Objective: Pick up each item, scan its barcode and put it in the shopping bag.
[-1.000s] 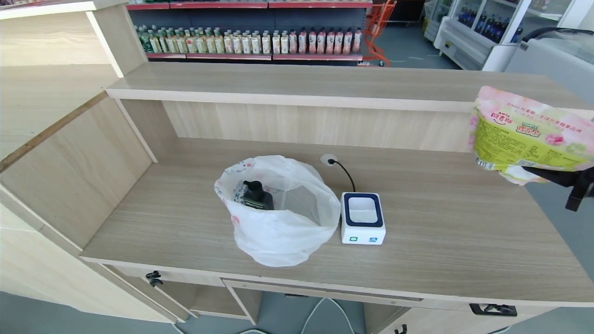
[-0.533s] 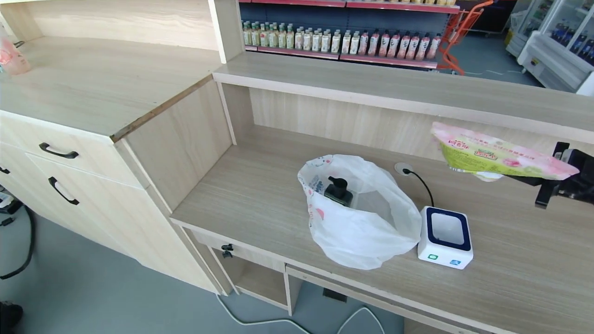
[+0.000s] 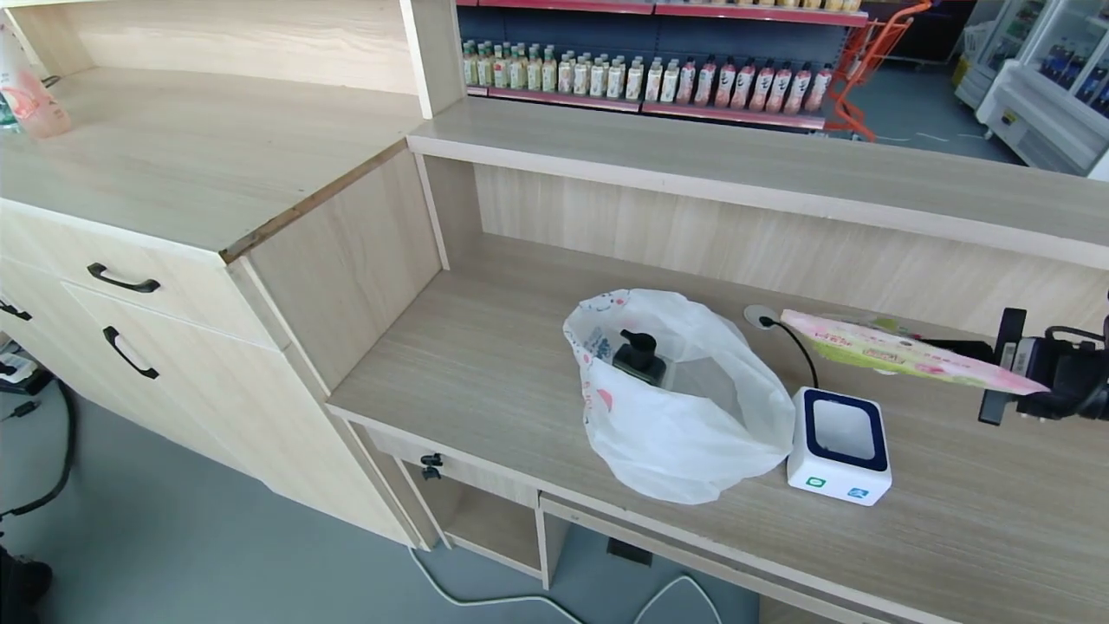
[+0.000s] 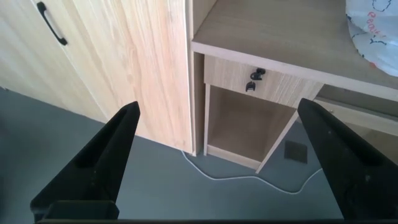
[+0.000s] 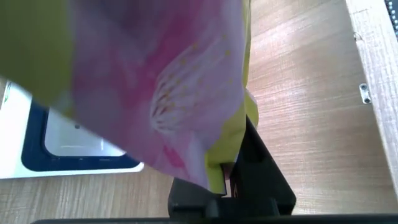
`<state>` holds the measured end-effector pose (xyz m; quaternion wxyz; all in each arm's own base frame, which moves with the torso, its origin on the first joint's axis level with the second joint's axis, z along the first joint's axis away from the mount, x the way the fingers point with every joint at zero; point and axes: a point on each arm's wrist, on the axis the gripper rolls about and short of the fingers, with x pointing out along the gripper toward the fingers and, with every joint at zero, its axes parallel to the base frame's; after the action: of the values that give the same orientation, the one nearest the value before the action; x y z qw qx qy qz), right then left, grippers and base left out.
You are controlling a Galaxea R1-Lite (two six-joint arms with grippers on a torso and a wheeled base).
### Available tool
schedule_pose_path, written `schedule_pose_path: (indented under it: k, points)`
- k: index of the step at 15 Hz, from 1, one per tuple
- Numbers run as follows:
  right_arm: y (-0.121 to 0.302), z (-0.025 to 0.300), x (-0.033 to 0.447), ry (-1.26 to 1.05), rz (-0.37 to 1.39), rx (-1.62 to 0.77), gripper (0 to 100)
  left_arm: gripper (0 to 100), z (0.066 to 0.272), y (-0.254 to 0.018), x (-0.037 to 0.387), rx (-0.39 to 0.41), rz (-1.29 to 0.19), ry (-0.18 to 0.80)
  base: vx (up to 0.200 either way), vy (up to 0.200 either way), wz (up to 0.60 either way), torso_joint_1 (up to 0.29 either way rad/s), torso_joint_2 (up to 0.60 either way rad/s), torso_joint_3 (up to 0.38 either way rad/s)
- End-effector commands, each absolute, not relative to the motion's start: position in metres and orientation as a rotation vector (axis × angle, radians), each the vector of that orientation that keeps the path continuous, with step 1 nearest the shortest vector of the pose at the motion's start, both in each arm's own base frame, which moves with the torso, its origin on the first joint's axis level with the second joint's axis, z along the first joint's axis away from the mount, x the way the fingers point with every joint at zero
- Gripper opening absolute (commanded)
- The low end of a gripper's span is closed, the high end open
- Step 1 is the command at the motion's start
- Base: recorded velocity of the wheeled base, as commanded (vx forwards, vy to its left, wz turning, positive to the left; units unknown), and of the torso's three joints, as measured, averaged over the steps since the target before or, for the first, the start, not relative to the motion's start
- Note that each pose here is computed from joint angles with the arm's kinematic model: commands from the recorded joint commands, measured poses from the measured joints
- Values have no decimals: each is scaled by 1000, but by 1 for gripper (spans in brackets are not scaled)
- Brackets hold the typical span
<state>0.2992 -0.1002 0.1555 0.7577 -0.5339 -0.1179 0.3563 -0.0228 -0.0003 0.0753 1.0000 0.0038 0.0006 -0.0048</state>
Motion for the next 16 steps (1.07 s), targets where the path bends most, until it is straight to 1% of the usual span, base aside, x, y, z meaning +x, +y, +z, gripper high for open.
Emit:
schedule_pose_path:
  k: [1,6,12,16]
  points:
    - [-108,141,302,-242,800,-1158,0,100,75,0,-23,8,-9,1,0,0,0,0,0,0]
    - [-106,135,299,-265,853,-1180,0,100,75,0,-23,8,-9,1,0,0,0,0,0,0]
    - [-105,132,298,-274,856,-1203,0,100,75,0,-23,8,-9,1,0,0,0,0,0,0]
    - [-104,119,295,-274,905,-1252,0,100,75,0,-23,8,-9,1,0,0,0,0,0,0]
